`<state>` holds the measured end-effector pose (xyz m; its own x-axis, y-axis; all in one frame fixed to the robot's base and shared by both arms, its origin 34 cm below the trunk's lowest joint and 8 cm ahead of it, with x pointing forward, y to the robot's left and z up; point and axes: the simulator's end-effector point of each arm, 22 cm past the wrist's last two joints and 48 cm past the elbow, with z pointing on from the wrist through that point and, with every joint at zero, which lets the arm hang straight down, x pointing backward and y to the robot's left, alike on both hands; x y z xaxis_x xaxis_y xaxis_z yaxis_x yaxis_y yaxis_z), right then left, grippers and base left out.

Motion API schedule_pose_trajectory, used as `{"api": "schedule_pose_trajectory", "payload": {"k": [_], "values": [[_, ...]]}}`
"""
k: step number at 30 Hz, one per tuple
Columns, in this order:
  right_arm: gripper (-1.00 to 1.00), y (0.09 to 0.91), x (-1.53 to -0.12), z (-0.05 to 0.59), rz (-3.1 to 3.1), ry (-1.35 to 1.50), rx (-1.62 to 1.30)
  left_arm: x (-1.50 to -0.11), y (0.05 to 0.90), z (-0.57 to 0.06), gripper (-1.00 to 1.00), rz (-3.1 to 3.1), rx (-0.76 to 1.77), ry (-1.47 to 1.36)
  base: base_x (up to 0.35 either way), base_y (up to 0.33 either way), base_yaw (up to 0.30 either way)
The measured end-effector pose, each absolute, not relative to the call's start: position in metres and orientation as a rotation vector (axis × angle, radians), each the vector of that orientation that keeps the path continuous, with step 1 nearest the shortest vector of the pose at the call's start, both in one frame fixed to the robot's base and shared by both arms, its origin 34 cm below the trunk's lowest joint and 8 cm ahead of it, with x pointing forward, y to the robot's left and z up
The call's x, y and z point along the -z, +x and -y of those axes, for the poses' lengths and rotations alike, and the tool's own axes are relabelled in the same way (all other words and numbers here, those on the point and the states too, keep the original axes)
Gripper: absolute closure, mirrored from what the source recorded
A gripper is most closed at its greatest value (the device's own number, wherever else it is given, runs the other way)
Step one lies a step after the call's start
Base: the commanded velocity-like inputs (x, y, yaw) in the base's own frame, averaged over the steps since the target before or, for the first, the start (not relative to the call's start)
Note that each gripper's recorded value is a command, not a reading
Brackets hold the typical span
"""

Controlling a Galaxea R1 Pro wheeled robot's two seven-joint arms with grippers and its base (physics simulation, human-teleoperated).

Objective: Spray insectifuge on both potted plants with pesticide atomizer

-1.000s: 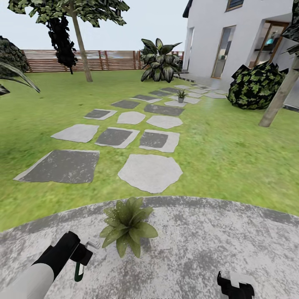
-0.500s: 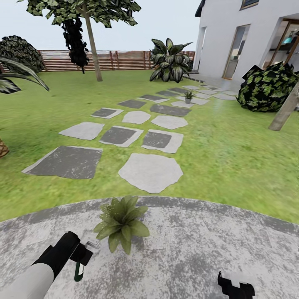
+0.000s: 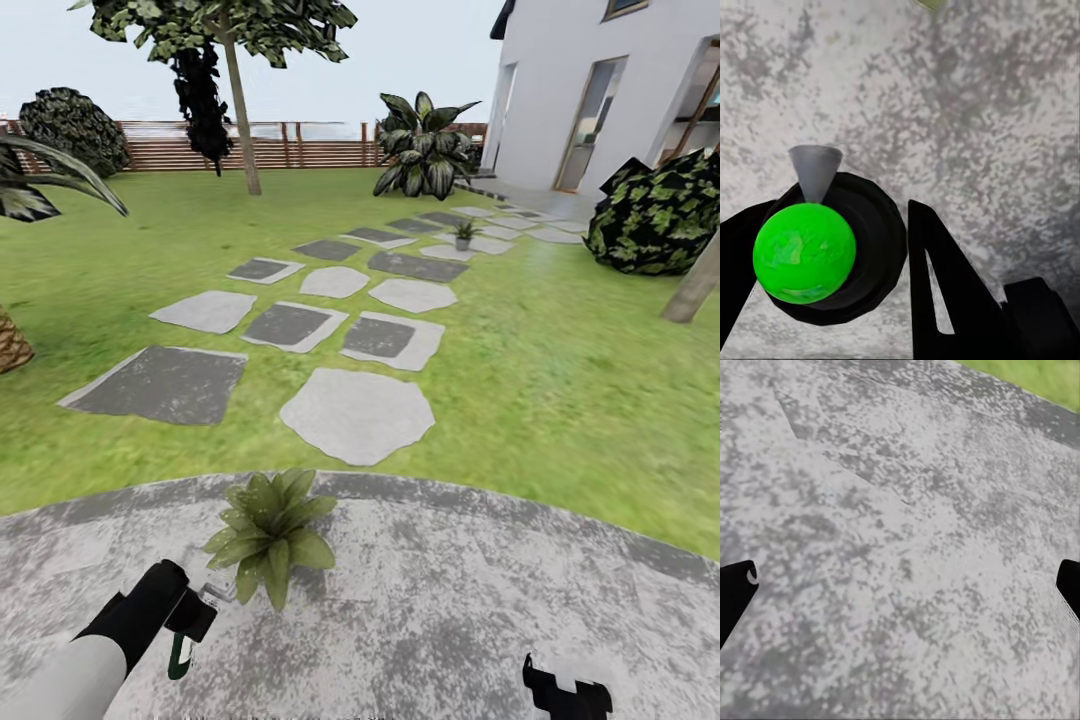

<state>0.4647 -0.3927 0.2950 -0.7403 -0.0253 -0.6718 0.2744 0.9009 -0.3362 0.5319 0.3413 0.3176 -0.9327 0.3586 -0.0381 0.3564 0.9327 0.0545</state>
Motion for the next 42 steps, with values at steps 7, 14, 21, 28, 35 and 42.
{"api": "schedule_pose_trajectory", "payload": {"k": [7, 14, 21, 28, 35, 42], "values": [[-1.00, 0.465, -0.295, 0.393, -2.349, 0.177, 0.547, -0.317, 0.536, -0.339, 1.00, -3.029, -0.121, 0.541, -0.027, -0.082, 0.274], [-1.00, 0.465, -0.295, 0.393, -2.349, 0.178, 0.547, -0.316, 0.536, -0.328, 1.00, -3.029, -0.103, 0.546, 0.010, -0.001, 0.055], [-1.00, 0.464, -0.295, 0.392, -2.349, 0.179, 0.546, -0.316, 0.536, -0.328, 1.00, -3.031, -0.103, 0.547, 0.154, 0.000, 0.001], [-1.00, 0.463, -0.293, 0.392, -2.354, 0.179, 0.546, -0.314, 0.534, -0.328, 1.00, -3.036, -0.102, 0.548, 0.009, 0.000, 0.098], [-1.00, 0.463, -0.294, 0.397, -2.352, 0.173, 0.552, -0.313, 0.534, -0.329, 1.00, -3.040, -0.102, 0.547, 0.001, 0.000, 0.009], [-1.00, 0.463, -0.294, 0.394, -2.352, 0.175, 0.549, -0.314, 0.534, -0.329, 1.00, -3.039, -0.105, 0.547, 0.189, 0.025, 0.000]]}}
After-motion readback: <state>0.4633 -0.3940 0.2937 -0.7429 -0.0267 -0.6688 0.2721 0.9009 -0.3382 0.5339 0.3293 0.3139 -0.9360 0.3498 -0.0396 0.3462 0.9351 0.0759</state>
